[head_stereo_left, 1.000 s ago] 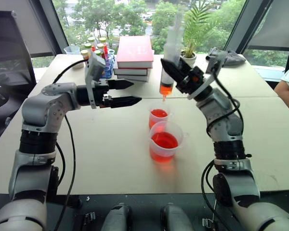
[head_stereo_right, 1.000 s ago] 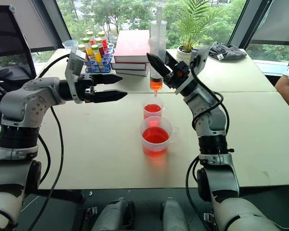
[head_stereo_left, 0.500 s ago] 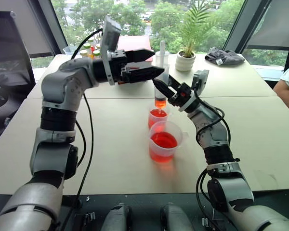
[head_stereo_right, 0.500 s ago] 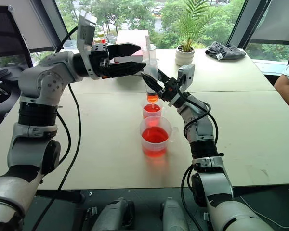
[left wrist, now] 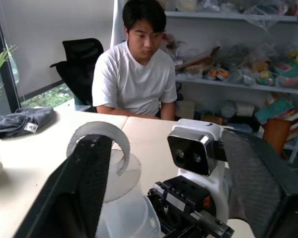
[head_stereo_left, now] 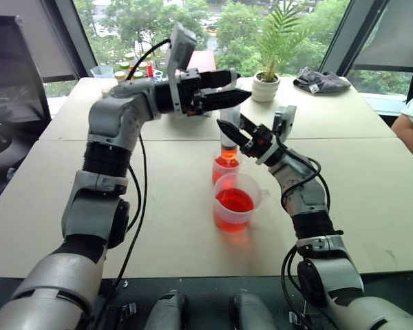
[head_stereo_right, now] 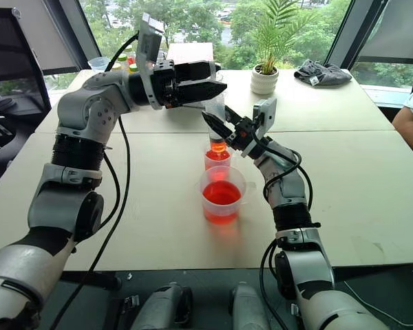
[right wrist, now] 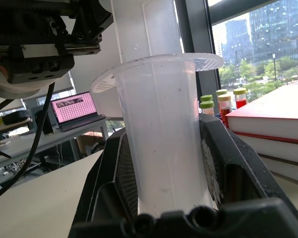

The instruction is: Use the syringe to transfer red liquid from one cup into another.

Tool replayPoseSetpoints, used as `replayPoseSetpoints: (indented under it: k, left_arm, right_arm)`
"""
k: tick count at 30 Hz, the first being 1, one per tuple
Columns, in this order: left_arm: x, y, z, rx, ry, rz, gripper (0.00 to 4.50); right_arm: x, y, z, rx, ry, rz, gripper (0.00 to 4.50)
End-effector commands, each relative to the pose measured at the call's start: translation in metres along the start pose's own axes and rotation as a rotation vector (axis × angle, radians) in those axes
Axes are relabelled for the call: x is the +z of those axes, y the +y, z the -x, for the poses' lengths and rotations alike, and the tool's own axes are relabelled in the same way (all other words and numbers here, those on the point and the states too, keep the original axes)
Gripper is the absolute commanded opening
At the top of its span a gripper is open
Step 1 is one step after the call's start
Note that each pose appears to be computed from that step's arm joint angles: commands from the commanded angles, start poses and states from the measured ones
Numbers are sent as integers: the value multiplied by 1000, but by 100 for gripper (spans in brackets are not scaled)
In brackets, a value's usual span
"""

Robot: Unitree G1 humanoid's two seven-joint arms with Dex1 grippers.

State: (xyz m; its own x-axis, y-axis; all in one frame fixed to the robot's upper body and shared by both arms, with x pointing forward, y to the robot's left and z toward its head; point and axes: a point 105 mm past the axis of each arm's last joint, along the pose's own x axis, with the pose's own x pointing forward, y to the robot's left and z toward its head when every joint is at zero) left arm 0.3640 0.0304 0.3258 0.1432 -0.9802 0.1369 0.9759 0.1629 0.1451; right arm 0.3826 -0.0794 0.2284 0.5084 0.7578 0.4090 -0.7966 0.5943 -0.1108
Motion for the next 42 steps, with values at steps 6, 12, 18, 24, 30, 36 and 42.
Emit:
replayPoseSetpoints:
  k: [6, 12, 18, 24, 30, 36, 42]
  left_arm:
    - [15, -5, -16, -43, -40, -42, 5]
    - [4, -1, -14, -25, -5, -49, 5]
    - [-11, 0, -11, -16, 48, -55, 5]
    - [-23, 1, -9, -9, 75, -34, 5]
    - [-34, -1, -8, -17, 99, -19, 5]
    - [-40, -4, -8, -19, 107, -1, 5]
    - [-47, -7, -8, -24, 116, 16, 5]
  right_arm:
    - [21, 6, -6, 33, -52, 53, 138]
    - [26, 6, -5, 36, -58, 63, 138]
    - [44, 11, -7, 53, -93, 73, 138]
    - [60, 15, -10, 62, -119, 71, 138]
    - [68, 15, -12, 58, -132, 77, 138]
    - [72, 13, -12, 53, -135, 85, 138]
    - [76, 11, -13, 48, -140, 96, 138]
